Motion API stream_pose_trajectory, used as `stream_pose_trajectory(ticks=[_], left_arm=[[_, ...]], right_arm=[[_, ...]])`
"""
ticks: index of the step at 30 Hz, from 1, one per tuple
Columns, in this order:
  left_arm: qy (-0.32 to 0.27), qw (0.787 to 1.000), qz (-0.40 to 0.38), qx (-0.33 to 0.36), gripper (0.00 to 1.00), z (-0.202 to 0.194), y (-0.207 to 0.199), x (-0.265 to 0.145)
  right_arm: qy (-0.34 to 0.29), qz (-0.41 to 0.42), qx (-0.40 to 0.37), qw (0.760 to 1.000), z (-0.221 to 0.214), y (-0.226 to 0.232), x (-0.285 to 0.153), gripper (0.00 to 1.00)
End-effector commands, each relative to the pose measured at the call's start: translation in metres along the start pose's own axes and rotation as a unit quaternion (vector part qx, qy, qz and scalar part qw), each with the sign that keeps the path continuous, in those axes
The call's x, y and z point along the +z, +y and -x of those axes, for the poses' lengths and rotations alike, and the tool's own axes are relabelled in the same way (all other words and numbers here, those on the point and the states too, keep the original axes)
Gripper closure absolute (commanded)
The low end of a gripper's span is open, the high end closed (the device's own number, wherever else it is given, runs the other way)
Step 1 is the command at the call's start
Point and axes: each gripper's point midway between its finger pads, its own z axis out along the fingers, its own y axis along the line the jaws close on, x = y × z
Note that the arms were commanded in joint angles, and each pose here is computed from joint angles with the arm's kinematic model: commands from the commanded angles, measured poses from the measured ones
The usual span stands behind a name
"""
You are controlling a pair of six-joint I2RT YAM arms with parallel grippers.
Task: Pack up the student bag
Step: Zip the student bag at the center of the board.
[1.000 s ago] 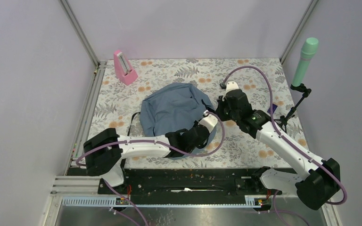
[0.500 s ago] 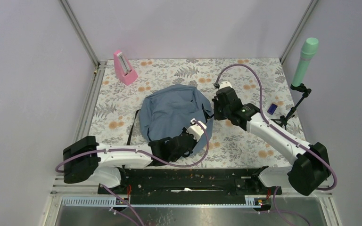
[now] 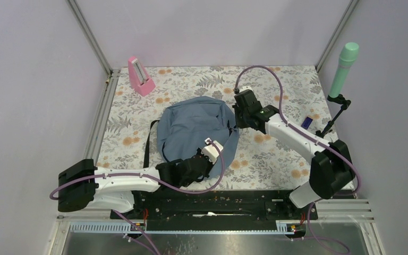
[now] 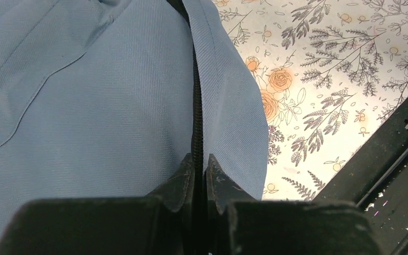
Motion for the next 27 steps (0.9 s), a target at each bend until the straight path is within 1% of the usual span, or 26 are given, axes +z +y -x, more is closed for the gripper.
stream_pose_trajectory(ticks=[1, 9, 14, 18, 21, 24, 25, 26, 27], left_arm=[[0.027, 0.999, -0.011, 0.015, 1.00, -0.019, 0.000, -0.009], [0.020, 0.999, -0.036, 0.027, 1.00, -0.015, -0.007, -0.010], [0.024, 0.997, -0.067, 0.026, 1.00, -0.019, -0.018, -0.011], [0.027, 0.997, -0.072, 0.024, 1.00, -0.020, -0.021, -0.010], [0.027, 0.997, -0.072, 0.019, 1.00, -0.017, -0.022, -0.009], [0.031, 0.997, -0.063, 0.010, 1.00, -0.014, -0.022, -0.005], [0.032, 0.998, -0.054, 0.004, 0.98, -0.012, -0.021, -0.004], [0.033, 0.998, -0.045, -0.004, 0.80, -0.009, -0.020, -0.002], [0.032, 0.999, -0.038, -0.013, 0.59, -0.005, -0.019, -0.001]], right_arm=[[-0.052, -0.071, 0.003, 0.996, 0.043, -0.034, 0.009, 1.00], [-0.048, -0.090, -0.001, 0.995, 0.058, -0.042, 0.043, 1.00], [-0.051, -0.097, 0.005, 0.994, 0.070, -0.045, 0.063, 1.00], [-0.049, -0.098, 0.008, 0.994, 0.080, -0.046, 0.077, 1.00], [-0.049, -0.094, 0.010, 0.994, 0.085, -0.046, 0.080, 1.00], [-0.055, -0.069, 0.007, 0.996, 0.092, -0.038, 0.073, 1.00], [-0.056, -0.054, 0.003, 0.997, 0.093, -0.033, 0.070, 1.00], [-0.056, -0.034, -0.004, 0.998, 0.094, -0.027, 0.066, 1.00], [-0.052, -0.017, -0.008, 0.998, 0.093, -0.022, 0.062, 1.00]])
